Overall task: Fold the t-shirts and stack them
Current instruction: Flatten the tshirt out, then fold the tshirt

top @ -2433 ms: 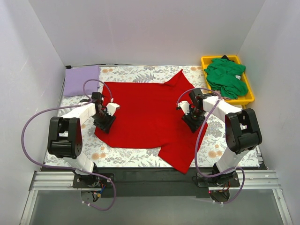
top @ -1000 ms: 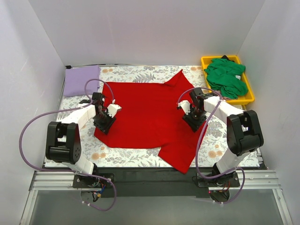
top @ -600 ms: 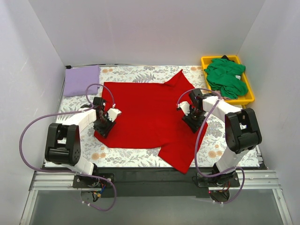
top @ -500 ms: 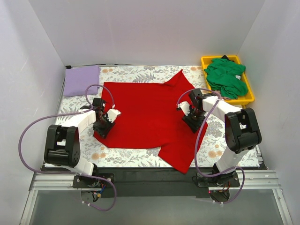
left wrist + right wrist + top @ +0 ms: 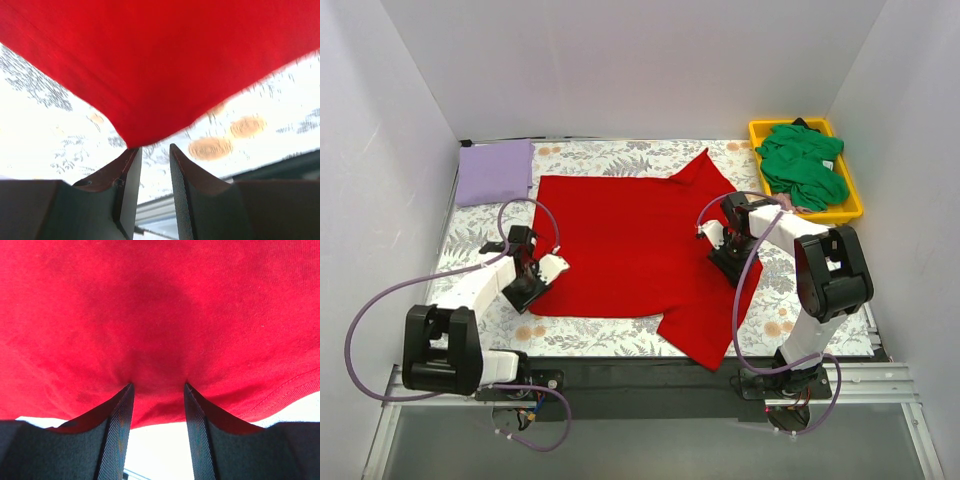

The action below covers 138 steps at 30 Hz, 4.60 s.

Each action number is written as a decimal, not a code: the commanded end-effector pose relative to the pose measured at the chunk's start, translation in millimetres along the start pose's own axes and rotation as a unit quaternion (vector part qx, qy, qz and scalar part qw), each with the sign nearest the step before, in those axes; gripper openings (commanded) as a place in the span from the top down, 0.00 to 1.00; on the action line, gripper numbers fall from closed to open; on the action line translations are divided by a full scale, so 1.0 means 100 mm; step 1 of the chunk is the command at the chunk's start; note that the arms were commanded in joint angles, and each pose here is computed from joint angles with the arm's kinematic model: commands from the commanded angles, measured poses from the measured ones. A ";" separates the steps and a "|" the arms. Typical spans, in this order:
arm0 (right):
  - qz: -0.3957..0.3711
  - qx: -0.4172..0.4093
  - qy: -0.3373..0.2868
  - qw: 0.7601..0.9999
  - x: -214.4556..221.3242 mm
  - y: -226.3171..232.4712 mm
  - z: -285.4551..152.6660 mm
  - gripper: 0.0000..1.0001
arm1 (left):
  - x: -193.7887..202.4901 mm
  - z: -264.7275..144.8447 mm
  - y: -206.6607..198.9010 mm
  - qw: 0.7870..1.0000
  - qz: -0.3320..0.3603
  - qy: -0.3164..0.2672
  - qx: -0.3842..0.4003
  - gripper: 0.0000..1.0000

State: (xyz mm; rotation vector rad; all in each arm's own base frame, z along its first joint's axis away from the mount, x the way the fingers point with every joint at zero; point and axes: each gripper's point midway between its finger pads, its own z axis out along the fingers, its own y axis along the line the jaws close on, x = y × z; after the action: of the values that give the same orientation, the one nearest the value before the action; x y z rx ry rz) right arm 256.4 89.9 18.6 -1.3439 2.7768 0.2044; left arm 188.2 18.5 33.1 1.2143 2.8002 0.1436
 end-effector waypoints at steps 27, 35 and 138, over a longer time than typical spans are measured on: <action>-0.244 -0.043 -0.007 0.969 0.54 1.11 -0.20 0.38 | -0.75 -0.51 -0.54 0.961 -0.023 -0.220 0.166 0.56; -0.260 -0.017 0.013 0.965 0.56 1.19 -0.03 0.41 | -0.77 -0.50 -0.44 0.962 -0.055 -0.219 0.153 0.56; -0.251 0.166 -0.130 0.945 -0.16 0.02 -0.98 0.99 | -0.68 -0.43 0.46 0.957 0.152 -0.240 0.054 1.00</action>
State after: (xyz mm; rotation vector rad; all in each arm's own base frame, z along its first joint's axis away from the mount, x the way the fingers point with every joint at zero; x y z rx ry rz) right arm 245.4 88.2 102.0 -1.6906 2.1234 -0.0745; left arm 246.2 1.0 74.7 1.5149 2.2593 -0.2634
